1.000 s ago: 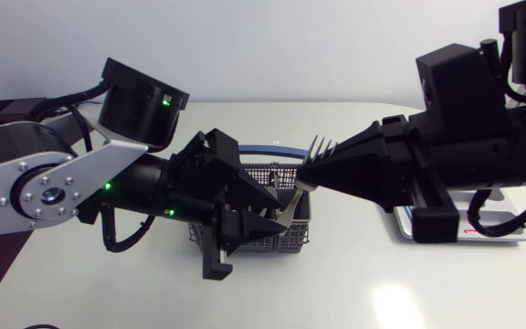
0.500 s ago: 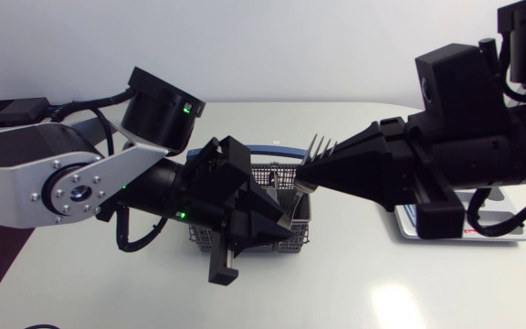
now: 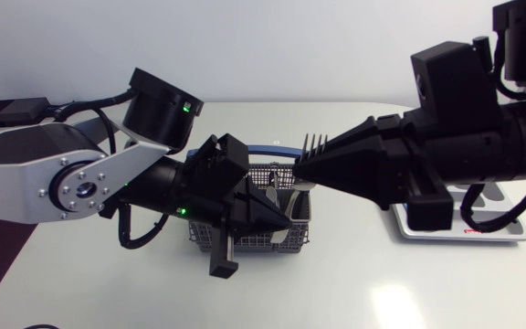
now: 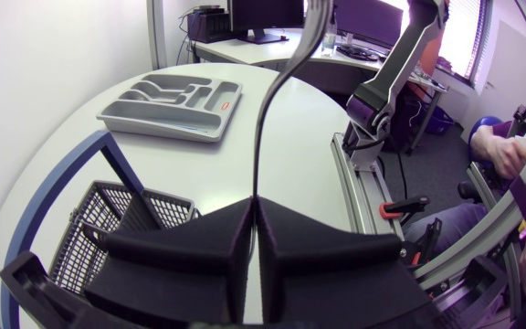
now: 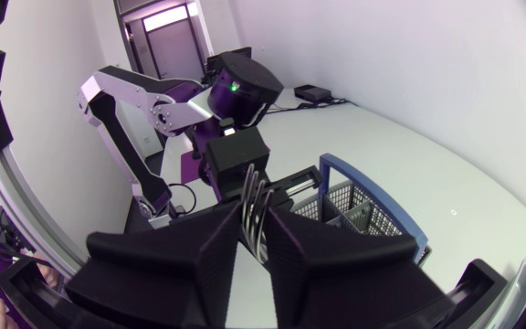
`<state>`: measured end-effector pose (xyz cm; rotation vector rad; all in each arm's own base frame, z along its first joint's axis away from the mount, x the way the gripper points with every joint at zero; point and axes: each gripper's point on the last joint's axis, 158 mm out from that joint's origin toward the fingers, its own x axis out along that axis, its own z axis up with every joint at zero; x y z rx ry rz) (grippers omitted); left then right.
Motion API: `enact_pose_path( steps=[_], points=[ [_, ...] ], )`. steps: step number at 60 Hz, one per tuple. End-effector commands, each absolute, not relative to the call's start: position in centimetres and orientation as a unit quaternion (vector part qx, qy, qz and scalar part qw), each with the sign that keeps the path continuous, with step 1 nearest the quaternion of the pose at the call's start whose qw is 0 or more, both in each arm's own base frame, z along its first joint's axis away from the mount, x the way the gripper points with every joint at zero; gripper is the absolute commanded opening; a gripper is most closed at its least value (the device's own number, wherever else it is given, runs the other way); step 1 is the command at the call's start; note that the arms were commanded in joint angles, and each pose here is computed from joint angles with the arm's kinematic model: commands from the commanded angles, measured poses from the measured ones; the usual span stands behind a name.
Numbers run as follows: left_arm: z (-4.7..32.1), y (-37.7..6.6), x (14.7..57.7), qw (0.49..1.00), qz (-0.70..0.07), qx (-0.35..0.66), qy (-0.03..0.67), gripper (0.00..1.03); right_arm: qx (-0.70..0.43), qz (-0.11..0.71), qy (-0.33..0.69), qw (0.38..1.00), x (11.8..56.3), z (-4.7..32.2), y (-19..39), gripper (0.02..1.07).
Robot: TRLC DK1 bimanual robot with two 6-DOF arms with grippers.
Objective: Unload the cutlery basket into the drawer organizer.
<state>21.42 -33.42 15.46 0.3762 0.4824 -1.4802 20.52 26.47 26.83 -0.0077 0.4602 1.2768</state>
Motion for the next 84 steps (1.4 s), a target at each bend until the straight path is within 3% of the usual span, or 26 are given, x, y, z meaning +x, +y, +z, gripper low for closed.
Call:
enact_pose_path(
  steps=[1,9,31,37,45,61,70,74,84],
  points=[
    [16.5,-33.7,22.0,0.702,-0.662,0.156,0.211,0.04,0.002,0.577,0.218,0.787,20.9,26.0,26.0,0.60],
    [17.3,-33.5,22.1,0.702,-0.666,0.142,0.207,0.04,-0.008,0.564,0.207,0.799,21.0,25.6,25.5,0.72],
    [19.1,-33.1,22.2,0.702,-0.673,0.117,0.199,0.04,-0.078,0.541,0.198,0.813,20.8,21.8,25.2,0.71],
    [19.2,-33.2,21.9,0.699,-0.677,0.112,0.202,0.04,-0.095,0.541,0.189,0.814,20.6,21.5,26.2,0.61],
    [19.1,-33.4,21.4,0.693,-0.681,0.112,0.207,0.04,-0.105,0.533,0.180,0.820,21.3,21.6,26.9,0.60],
    [19.1,-33.1,21.2,0.693,-0.681,0.110,0.210,0.03,-0.110,0.530,0.171,0.824,22.1,21.6,27.2,0.29],
    [19.1,-33.2,21.0,0.691,-0.683,0.110,0.210,0.04,-0.110,0.530,0.172,0.823,22.3,21.6,27.4,0.24],
    [19.2,-33.2,21.1,0.691,-0.683,0.110,0.210,0.03,-0.110,0.532,0.175,0.821,22.3,21.5,27.6,0.15],
    [19.3,-33.1,21.0,0.691,-0.683,0.109,0.210,0.04,-0.109,0.532,0.177,0.821,22.4,21.4,27.6,0.10]
  ],
)
